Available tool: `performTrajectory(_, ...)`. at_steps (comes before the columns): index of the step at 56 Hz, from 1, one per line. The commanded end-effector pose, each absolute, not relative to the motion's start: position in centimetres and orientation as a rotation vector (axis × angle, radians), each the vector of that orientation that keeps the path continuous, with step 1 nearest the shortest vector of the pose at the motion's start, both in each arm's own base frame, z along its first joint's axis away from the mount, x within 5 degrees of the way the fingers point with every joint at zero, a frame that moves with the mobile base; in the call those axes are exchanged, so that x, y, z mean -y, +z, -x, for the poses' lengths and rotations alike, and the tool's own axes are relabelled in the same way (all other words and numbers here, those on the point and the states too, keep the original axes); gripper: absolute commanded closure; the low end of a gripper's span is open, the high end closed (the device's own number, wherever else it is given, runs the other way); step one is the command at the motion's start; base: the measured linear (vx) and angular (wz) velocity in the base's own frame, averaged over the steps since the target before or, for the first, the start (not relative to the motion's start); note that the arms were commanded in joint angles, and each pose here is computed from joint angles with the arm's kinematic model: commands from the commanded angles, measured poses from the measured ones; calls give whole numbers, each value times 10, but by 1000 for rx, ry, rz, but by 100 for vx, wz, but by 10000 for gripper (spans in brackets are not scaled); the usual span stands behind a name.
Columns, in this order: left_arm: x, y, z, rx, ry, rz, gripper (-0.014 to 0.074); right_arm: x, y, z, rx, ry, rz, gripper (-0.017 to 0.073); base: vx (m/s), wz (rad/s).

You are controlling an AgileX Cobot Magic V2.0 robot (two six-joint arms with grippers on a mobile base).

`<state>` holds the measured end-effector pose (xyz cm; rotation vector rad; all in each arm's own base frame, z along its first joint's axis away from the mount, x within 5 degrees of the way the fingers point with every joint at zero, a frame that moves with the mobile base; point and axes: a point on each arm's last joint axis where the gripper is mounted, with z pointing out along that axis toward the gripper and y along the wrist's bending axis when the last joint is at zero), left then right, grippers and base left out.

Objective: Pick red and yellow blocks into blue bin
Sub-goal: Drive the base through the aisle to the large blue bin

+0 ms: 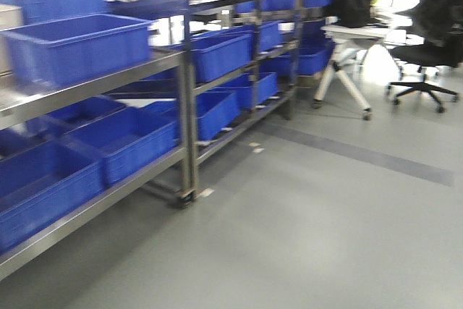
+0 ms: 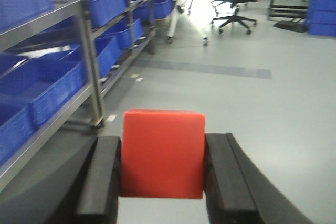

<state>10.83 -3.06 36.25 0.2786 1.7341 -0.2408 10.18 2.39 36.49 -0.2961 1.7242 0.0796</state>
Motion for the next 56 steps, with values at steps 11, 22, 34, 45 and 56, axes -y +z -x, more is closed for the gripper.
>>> performTrajectory(11, 28, 377, -109, -1653, -244, -221, 591, -24, 382, -101, -1608, 74, 295, 570, 61, -42)
performTrajectory(22, 28, 377, -109, -1653, -244, -221, 591, -24, 382, -101, -1608, 74, 295, 570, 63, -26)
performTrajectory(34, 28, 377, -109, -1653, -244, -221, 591, -24, 382, -101, -1608, 74, 295, 570, 64, -15)
performTrajectory(45, 28, 377, -109, -1653, -244, -221, 591, -24, 382, -101, -1608, 74, 295, 570, 64, -8)
performTrajectory(56, 28, 377, -109, -1654, -245, -222, 591, -24, 382, -101, -1608, 74, 295, 570, 64, -3)
